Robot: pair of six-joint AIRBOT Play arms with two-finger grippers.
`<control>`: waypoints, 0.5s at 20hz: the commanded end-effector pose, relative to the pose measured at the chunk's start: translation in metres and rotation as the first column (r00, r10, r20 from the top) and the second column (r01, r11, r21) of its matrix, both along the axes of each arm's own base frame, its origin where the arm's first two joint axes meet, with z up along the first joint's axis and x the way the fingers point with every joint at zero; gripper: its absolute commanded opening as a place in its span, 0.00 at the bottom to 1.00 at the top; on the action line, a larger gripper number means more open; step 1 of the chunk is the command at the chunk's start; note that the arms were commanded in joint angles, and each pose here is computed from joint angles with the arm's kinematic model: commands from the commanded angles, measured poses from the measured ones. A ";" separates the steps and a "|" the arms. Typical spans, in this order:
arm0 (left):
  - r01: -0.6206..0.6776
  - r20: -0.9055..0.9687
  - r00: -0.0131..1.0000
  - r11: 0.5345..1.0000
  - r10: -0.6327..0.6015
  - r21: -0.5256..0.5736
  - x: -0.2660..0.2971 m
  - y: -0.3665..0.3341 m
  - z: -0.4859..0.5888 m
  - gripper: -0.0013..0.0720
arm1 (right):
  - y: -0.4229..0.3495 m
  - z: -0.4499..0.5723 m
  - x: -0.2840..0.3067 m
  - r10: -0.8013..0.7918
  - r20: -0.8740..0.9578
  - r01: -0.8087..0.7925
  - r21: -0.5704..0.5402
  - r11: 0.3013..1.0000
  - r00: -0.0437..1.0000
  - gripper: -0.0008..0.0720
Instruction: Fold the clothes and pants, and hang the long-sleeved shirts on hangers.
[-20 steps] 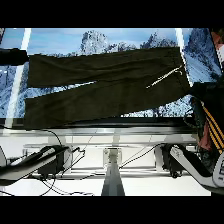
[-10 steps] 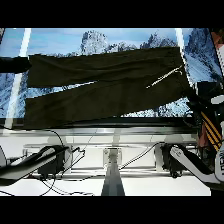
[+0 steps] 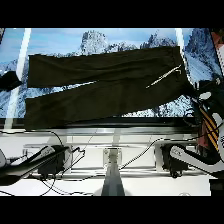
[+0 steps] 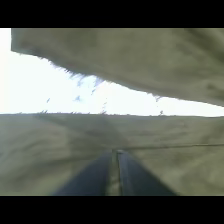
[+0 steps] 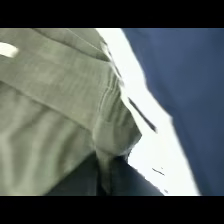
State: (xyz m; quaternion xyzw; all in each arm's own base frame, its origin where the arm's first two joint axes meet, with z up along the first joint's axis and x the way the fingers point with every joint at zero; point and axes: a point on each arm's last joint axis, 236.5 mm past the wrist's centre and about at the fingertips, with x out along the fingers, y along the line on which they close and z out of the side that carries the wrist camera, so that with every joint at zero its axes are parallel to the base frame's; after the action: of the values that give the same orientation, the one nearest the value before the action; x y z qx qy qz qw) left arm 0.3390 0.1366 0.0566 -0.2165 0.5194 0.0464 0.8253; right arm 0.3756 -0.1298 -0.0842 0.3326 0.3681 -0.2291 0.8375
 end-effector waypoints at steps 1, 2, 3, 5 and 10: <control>-0.124 -0.068 0.990 0.991 0.121 -0.041 -0.038 0.036 -0.010 0.57 | 0.004 0.017 0.012 0.091 0.011 -0.090 -0.091 0.992 0.996 0.06; -0.163 -0.095 0.983 0.985 0.158 -0.053 -0.052 0.045 -0.015 0.58 | 0.004 0.023 0.011 0.107 0.010 -0.105 -0.108 0.989 0.994 0.06; -0.205 -0.136 0.971 0.976 0.195 -0.066 -0.070 0.052 -0.026 0.58 | 0.004 0.029 0.009 0.120 0.010 -0.118 -0.124 0.985 0.993 0.06; -0.291 -0.230 0.938 0.949 0.259 -0.119 -0.111 0.052 -0.053 0.58 | 0.006 0.040 0.008 0.127 0.025 -0.123 -0.132 0.984 0.992 0.06; -0.416 -0.323 0.883 0.885 0.340 -0.208 -0.185 0.020 -0.109 0.64 | 0.007 0.045 0.008 0.127 0.034 -0.122 -0.133 0.984 0.991 0.06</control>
State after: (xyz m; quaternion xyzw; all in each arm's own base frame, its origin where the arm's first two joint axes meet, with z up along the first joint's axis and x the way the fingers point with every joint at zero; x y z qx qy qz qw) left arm 0.1912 0.1761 -0.0255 -0.3833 0.5711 0.1622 0.7075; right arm 0.3841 -0.1238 -0.0428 0.2629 0.3551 -0.1953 0.8756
